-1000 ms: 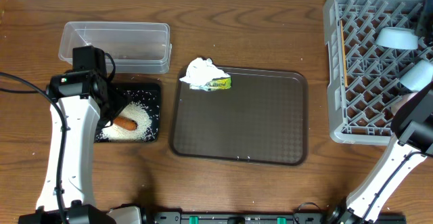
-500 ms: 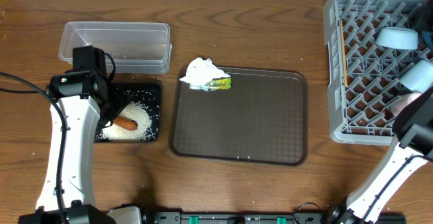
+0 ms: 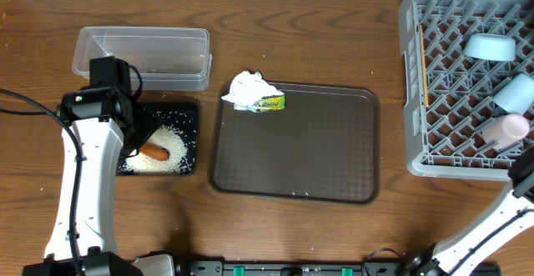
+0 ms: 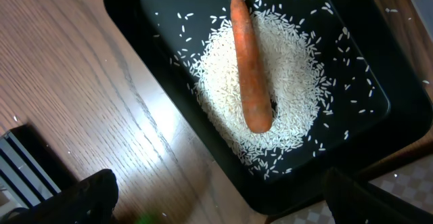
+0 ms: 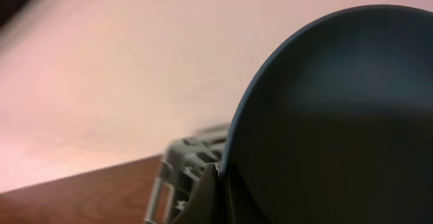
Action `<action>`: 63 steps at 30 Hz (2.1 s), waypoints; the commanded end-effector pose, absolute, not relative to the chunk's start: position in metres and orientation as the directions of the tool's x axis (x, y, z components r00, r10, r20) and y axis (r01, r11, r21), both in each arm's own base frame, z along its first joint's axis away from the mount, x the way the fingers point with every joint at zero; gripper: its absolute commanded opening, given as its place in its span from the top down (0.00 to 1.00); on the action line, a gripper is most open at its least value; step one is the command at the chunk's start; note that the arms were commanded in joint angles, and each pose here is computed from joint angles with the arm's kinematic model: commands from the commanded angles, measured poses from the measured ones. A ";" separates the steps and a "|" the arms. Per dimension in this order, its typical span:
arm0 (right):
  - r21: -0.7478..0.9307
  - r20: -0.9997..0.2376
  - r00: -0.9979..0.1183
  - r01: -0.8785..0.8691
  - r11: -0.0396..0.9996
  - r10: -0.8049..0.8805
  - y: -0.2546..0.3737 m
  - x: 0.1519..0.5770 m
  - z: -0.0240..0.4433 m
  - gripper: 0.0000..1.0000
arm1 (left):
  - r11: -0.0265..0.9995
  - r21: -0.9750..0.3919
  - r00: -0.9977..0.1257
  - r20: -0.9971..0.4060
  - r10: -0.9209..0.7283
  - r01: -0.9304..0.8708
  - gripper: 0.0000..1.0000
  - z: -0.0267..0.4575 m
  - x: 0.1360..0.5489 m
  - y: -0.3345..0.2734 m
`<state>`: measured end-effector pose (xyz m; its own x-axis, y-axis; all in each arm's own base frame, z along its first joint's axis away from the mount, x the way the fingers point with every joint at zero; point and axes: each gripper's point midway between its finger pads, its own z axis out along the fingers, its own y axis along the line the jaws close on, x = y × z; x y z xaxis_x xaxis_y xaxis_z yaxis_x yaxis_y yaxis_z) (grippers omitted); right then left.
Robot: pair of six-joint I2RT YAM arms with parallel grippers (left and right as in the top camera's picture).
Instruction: Sort waste into correct bins and load items into the dishwasher rack
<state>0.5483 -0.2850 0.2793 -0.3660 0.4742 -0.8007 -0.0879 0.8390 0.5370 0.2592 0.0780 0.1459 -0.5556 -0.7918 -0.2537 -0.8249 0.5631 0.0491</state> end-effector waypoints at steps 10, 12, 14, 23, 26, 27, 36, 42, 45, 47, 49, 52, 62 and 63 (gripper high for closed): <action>0.677 -0.728 -0.397 -0.287 0.677 0.559 -0.236 0.553 0.296 0.99 | 0.553 0.054 -0.545 -0.274 -0.793 -0.832 0.01 0.150 0.260 0.083; 0.681 -0.724 -0.402 -0.289 0.672 0.560 -0.233 0.555 0.290 0.99 | 0.553 0.054 -0.545 -0.274 -0.793 -0.832 0.01 0.150 0.260 0.083; 0.695 -0.709 -0.417 -0.280 0.662 0.568 -0.230 0.556 0.281 0.99 | 0.553 0.054 -0.545 -0.274 -0.793 -0.832 0.01 0.150 0.260 0.083; 0.710 -0.693 -0.400 -0.236 0.664 0.599 -0.246 0.552 0.264 0.99 | 0.553 0.054 -0.545 -0.274 -0.793 -0.832 0.01 0.150 0.260 0.083; 0.723 -0.679 -0.390 -0.212 0.657 0.622 -0.259 0.546 0.264 0.99 | 0.553 0.054 -0.545 -0.274 -0.793 -0.832 0.01 0.150 0.260 0.083; 0.725 -0.678 -0.387 -0.207 0.657 0.625 -0.263 0.545 0.264 0.99 | 0.553 0.054 -0.545 -0.274 -0.793 -0.832 0.01 0.150 0.260 0.082; 0.759 -0.638 -0.351 -0.137 0.636 0.686 -0.302 0.523 0.262 0.99 | 0.553 0.054 -0.545 -0.274 -0.793 -0.832 0.01 0.150 0.260 0.082; 0.796 -0.595 -0.358 -0.135 0.590 0.720 -0.298 0.526 0.267 0.99 | 0.553 0.054 -0.545 -0.274 -0.793 -0.832 0.01 0.150 0.260 0.083; 0.785 -0.613 -0.364 -0.179 0.593 0.701 -0.284 0.534 0.275 0.99 | 0.553 0.054 -0.544 -0.274 -0.793 -0.832 0.01 0.150 0.260 0.083; 0.773 -0.629 -0.371 -0.208 0.599 0.683 -0.273 0.539 0.278 0.99 | 0.553 0.054 -0.545 -0.274 -0.793 -0.832 0.01 0.150 0.260 0.083; 0.769 -0.635 -0.381 -0.225 0.599 0.672 -0.261 0.545 0.279 0.99 | 0.553 0.054 -0.544 -0.274 -0.793 -0.832 0.01 0.150 0.260 0.083; 0.766 -0.639 -0.396 -0.242 0.596 0.660 -0.246 0.553 0.280 0.99 | 0.553 0.054 -0.545 -0.274 -0.793 -0.832 0.01 0.150 0.260 0.082; 0.762 -0.638 -0.394 -0.205 0.614 0.661 -0.247 0.557 0.270 0.99 | 0.553 0.054 -0.545 -0.274 -0.793 -0.832 0.01 0.150 0.260 0.083; 0.768 -0.630 -0.394 -0.188 0.613 0.669 -0.251 0.556 0.267 0.99 | 0.553 0.054 -0.545 -0.274 -0.793 -0.832 0.01 0.150 0.260 0.083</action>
<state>0.5636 -0.2409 0.2626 -0.4106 0.6673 -0.6213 -0.2063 0.5958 0.7762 0.2592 0.0780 0.1459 -0.5556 -0.7918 -0.2537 -0.8249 0.5631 0.0491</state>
